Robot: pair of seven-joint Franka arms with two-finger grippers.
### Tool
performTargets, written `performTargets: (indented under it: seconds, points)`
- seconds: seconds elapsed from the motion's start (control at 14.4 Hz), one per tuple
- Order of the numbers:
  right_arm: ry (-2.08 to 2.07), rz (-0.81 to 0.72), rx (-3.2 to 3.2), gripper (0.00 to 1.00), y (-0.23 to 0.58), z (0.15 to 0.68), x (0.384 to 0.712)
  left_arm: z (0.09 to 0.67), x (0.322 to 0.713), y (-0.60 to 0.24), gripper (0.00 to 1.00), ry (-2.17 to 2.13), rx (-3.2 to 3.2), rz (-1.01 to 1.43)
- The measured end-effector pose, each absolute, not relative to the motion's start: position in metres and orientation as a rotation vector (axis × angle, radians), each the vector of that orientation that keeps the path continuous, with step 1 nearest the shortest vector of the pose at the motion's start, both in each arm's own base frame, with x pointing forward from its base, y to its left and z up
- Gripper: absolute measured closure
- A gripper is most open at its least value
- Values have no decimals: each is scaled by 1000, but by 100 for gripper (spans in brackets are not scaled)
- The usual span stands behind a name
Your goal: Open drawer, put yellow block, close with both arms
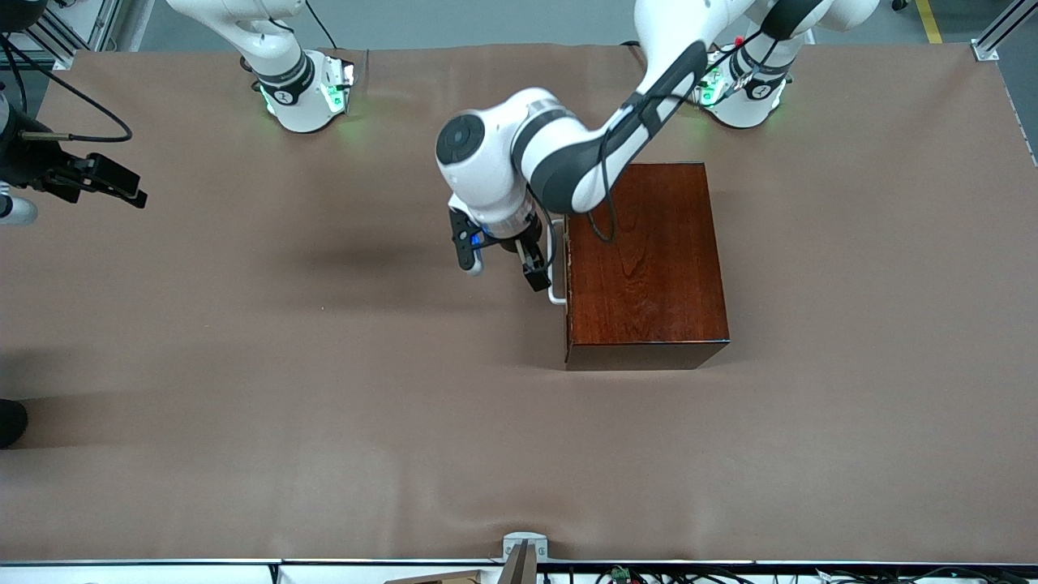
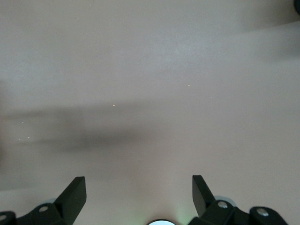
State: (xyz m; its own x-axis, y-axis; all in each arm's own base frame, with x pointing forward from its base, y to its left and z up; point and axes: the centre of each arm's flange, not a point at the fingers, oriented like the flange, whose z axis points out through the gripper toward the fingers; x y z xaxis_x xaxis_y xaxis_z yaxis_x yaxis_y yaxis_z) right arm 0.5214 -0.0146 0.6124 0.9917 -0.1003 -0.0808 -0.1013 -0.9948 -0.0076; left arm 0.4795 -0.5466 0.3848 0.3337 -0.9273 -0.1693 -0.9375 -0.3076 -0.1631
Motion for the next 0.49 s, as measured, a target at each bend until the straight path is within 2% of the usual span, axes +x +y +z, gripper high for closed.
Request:
performTargets:
  seconds: [0.28,0.49]
  points:
    - [144,126,-3124,0,-10,612,522,492,482,-523,0,1271,-2711,-150]
    - [142,126,-3124,0,-9,613,521,561,507,-453,0,897,-2916,-161]
